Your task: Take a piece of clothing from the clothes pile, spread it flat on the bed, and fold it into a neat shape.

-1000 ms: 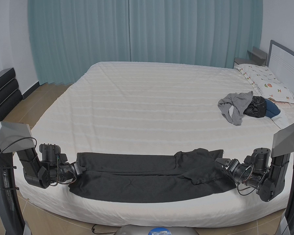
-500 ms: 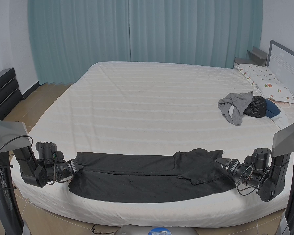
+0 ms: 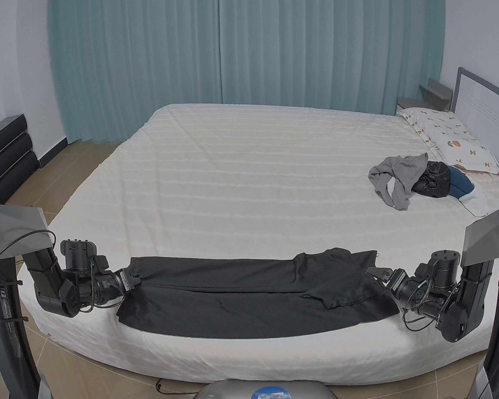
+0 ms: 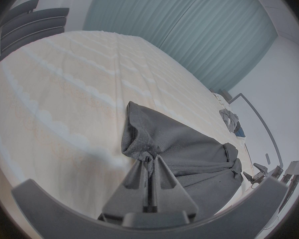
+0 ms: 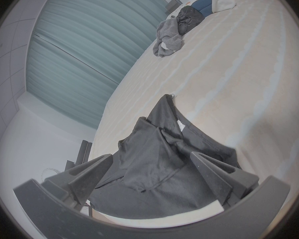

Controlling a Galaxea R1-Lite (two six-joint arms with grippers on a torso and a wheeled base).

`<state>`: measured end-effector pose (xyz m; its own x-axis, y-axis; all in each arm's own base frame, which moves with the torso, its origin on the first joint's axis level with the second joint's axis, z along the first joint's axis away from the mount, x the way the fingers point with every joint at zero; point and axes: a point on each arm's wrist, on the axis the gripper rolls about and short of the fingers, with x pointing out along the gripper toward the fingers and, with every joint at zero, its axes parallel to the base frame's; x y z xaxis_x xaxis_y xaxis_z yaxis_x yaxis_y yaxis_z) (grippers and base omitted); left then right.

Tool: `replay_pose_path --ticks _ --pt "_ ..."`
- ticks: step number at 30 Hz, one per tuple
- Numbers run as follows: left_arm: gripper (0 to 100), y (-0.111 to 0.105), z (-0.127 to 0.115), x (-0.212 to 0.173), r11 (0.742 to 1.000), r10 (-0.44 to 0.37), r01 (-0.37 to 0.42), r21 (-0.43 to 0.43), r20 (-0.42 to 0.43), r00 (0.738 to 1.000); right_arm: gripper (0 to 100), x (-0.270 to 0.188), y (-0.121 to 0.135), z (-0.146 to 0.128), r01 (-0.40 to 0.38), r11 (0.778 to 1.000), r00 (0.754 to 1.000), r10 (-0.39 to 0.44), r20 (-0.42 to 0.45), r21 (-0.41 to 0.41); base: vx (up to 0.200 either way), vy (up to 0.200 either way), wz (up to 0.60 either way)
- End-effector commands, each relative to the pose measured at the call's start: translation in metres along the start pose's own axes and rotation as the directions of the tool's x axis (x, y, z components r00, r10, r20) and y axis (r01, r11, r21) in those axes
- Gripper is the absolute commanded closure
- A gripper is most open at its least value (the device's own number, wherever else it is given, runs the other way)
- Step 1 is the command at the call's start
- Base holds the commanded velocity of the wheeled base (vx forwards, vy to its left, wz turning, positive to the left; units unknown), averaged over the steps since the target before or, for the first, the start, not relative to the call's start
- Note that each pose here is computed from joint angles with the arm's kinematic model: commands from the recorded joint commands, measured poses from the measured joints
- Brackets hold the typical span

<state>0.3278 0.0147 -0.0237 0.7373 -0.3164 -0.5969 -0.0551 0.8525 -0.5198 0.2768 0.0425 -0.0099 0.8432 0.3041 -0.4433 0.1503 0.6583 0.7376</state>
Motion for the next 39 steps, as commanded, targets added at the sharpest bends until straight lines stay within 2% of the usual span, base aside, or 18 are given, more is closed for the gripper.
replay_pose_path --ticks 1,5,9,22,31,39 --pt "100 -0.001 0.003 0.002 1.0 -0.009 0.008 0.007 0.018 1.0 0 0.0 0.002 0.002 -0.011 1.0 1.0 0.011 0.01 -0.002 0.0 0.0 0.0" --pt "100 -0.003 0.007 0.003 1.0 -0.016 0.016 0.0 0.036 0.999 0 0.0 0.002 0.002 -0.016 1.0 1.0 0.016 0.01 -0.004 0.0 0.0 0.0" --pt "100 -0.007 0.015 0.006 0.998 -0.032 0.035 -0.051 0.062 0.998 0 0.0 0.003 0.002 -0.016 1.0 1.0 0.016 0.012 -0.004 0.0 0.0 0.0" --pt "100 -0.022 0.015 -0.002 0.999 -0.015 0.019 -0.042 0.089 0.996 0 -0.001 0.002 0.002 -0.015 1.0 1.0 0.015 0.013 -0.003 0.0 -0.2 0.0" --pt "100 -0.058 0.024 -0.017 0.999 -0.038 0.038 0.002 0.141 0.989 0 -0.001 0.002 0.002 -0.015 1.0 1.0 0.015 0.013 -0.001 0.0 -0.2 0.0" --pt "100 -0.1 0.024 -0.024 0.997 -0.054 0.05 0.05 0.093 0.994 0 -0.001 0.002 0.002 -0.014 1.0 1.0 0.014 0.012 -0.002 0.0 -0.2 0.0"
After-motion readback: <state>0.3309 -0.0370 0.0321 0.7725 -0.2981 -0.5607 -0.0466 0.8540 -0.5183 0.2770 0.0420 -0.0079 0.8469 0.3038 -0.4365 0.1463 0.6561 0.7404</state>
